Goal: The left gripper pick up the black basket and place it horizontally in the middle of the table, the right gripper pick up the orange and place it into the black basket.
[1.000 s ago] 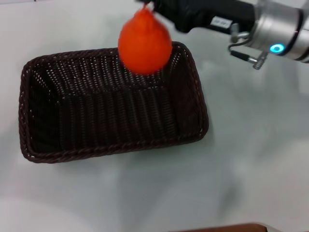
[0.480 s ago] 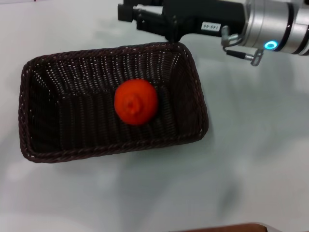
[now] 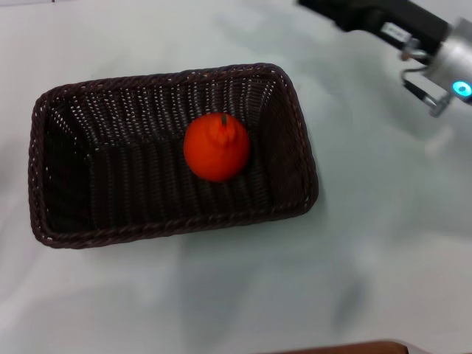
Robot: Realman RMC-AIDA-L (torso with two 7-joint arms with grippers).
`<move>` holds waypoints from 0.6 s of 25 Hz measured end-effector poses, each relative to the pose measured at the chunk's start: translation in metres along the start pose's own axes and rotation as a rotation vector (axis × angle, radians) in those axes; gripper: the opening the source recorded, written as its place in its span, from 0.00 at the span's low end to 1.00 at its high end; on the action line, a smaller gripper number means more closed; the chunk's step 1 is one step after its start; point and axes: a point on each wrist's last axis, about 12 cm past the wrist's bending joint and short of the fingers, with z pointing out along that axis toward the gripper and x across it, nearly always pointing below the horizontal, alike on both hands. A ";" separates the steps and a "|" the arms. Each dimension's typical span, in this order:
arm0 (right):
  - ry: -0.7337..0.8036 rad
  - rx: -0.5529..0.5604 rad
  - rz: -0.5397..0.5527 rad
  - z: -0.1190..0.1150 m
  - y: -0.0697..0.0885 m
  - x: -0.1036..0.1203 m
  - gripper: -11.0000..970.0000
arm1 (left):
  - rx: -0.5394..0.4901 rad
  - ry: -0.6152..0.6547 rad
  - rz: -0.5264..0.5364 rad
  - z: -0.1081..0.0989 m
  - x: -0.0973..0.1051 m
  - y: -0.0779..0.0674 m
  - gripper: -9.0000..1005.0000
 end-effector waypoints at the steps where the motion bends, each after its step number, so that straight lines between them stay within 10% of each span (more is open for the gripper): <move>1: 0.047 -0.056 -0.001 -0.009 0.002 -0.004 0.81 | -0.017 -0.013 0.025 -0.003 0.003 0.001 0.67; 15: 0.146 -0.388 -0.064 -0.050 -0.005 -0.049 0.96 | -0.336 -0.028 0.324 -0.021 0.046 0.016 0.67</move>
